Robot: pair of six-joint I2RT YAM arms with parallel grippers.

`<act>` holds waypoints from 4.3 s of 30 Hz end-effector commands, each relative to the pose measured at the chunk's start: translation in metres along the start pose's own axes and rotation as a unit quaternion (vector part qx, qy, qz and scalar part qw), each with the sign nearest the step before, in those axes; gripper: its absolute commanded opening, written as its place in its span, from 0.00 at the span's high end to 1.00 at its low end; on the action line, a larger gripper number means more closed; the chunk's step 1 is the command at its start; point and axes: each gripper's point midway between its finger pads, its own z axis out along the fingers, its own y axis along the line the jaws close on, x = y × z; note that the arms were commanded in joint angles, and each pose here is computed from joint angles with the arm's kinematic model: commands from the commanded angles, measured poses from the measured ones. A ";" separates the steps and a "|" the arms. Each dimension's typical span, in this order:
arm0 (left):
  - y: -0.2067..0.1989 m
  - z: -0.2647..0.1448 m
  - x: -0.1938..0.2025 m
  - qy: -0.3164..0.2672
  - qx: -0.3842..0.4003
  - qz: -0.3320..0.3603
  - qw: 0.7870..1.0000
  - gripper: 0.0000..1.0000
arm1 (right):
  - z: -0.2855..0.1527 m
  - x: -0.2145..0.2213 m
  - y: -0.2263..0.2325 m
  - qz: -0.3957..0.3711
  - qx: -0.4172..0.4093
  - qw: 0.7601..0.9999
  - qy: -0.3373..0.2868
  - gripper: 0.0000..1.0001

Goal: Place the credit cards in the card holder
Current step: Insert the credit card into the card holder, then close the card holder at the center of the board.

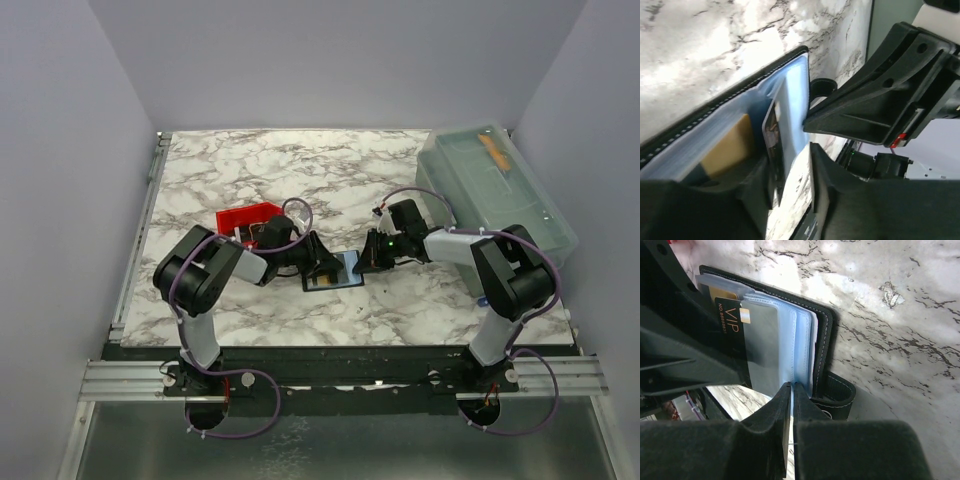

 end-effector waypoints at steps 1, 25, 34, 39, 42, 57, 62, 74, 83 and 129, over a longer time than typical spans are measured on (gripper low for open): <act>0.031 -0.010 0.008 -0.004 -0.101 0.004 0.995 0.56 | 0.010 0.030 -0.044 0.014 0.076 0.997 0.030 0.91; 0.027 0.007 0.011 0.006 -0.285 0.018 0.958 0.28 | 0.011 0.029 -0.041 0.013 0.067 0.997 0.029 0.92; 0.042 -0.029 -0.004 -0.033 -0.395 0.035 0.918 0.24 | 0.008 0.029 -0.039 0.013 0.065 0.997 0.025 0.92; 0.043 -0.022 0.007 -0.003 -0.383 0.026 0.923 0.24 | 0.009 0.029 -0.039 0.013 0.064 0.998 0.027 0.93; 0.046 -0.015 0.013 0.010 -0.379 0.015 0.925 0.25 | 0.010 0.030 -0.040 0.015 0.064 0.997 0.028 0.93; -0.020 -0.033 0.003 -0.034 -0.199 -0.038 0.979 0.19 | -0.014 0.012 -0.012 0.014 0.050 0.999 -0.005 0.91; -0.024 -0.062 0.000 -0.030 -0.200 0.002 0.979 0.17 | -0.029 -0.001 0.003 0.001 0.049 0.999 -0.021 0.81; 0.013 -0.099 0.009 -0.029 -0.266 0.028 0.963 0.17 | -0.016 -0.006 -0.005 -0.010 0.058 0.998 -0.009 0.62; 0.032 -0.108 0.011 -0.062 -0.293 0.009 0.954 0.18 | -0.011 -0.010 -0.010 -0.001 0.219 0.975 -0.048 0.04; 0.023 -0.071 0.005 -0.083 -0.202 -0.033 0.975 0.30 | 0.019 0.030 0.023 -0.040 0.229 0.972 -0.030 0.11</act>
